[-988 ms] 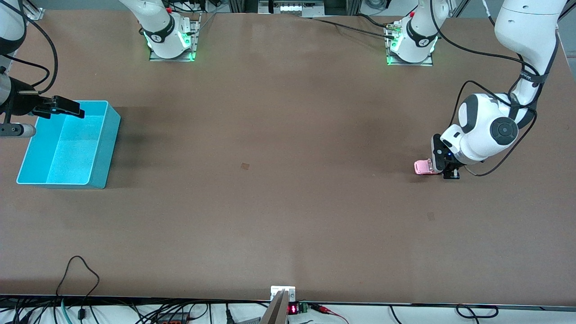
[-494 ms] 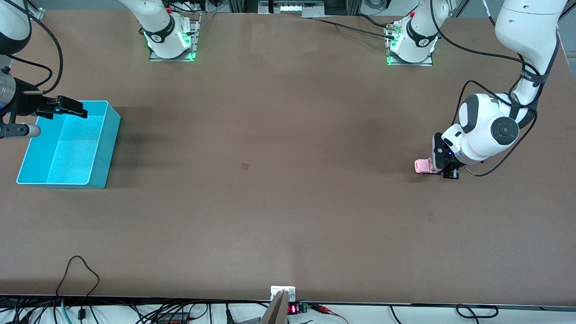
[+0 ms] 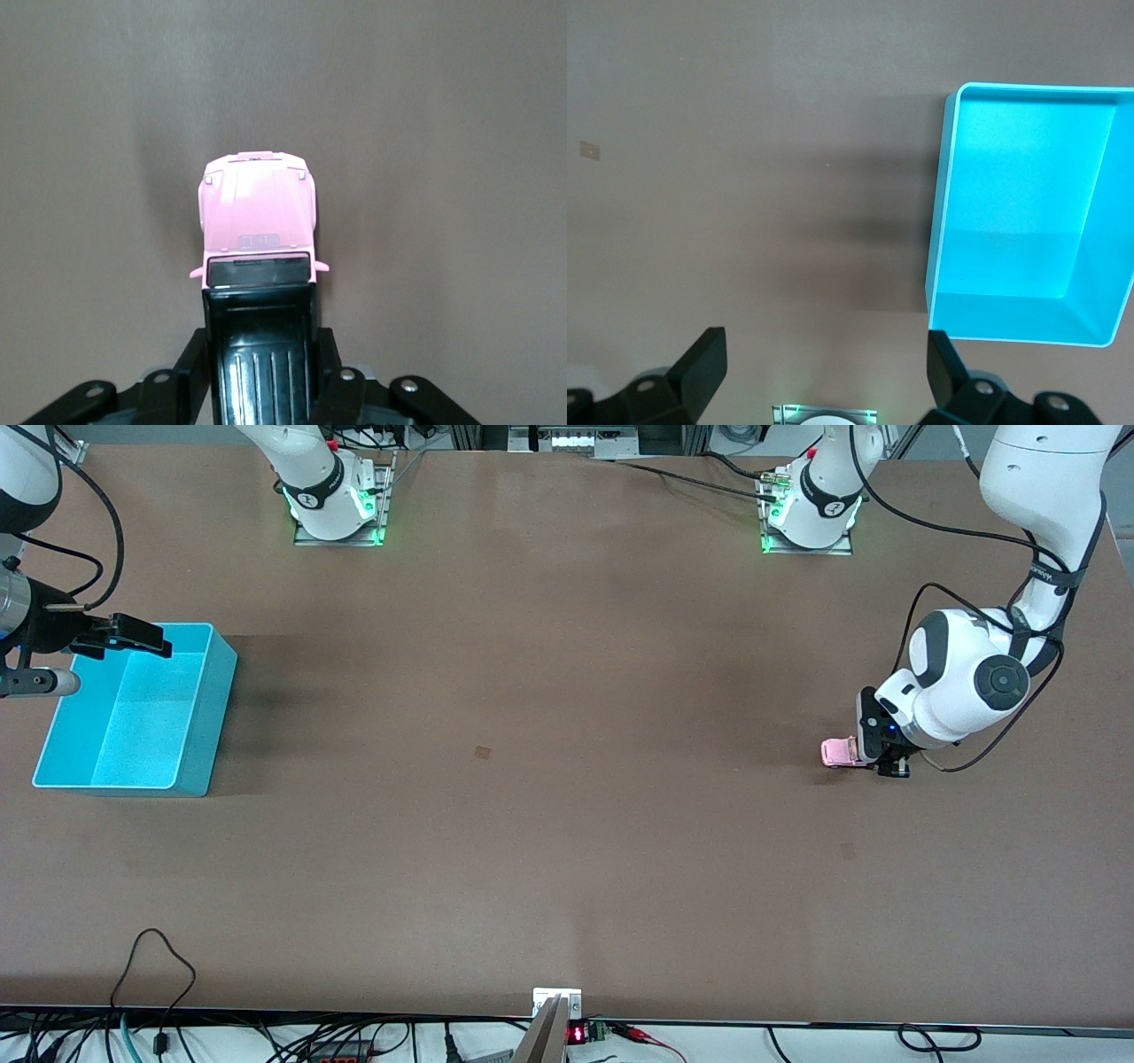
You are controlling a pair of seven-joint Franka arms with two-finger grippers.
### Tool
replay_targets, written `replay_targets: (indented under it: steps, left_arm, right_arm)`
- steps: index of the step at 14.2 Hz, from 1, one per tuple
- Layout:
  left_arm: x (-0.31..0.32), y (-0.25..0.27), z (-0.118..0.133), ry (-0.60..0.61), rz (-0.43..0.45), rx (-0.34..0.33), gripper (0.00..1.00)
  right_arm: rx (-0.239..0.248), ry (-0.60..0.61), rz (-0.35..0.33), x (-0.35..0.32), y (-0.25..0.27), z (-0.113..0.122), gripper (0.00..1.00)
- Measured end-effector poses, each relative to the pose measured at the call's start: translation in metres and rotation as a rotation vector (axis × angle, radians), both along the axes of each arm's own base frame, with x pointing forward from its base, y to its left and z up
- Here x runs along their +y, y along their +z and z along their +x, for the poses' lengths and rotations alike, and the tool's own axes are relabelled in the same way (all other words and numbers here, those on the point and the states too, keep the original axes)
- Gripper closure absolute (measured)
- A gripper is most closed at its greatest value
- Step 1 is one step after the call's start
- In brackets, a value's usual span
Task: Wind and store pink jeep toy
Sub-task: 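Lower the left gripper and close it on the pink jeep, then pull the jeep backward along the table, then open the left gripper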
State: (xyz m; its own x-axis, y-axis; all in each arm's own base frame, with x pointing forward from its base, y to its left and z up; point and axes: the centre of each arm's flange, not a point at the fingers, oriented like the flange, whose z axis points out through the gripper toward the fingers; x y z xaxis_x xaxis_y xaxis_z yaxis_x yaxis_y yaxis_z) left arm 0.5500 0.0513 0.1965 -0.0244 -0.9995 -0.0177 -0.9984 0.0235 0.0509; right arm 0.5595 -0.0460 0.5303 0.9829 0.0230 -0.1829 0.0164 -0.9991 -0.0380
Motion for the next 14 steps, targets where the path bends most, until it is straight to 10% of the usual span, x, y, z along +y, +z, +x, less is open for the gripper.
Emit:
replay_targets:
  steps: [14]
  left_arm:
    - [0.079, -0.001, 0.000, 0.070, -0.004, 0.002, 0.49]
  right_arm:
    - [0.001, 0.000, 0.000, 0.000, -0.001, 0.000, 0.00]
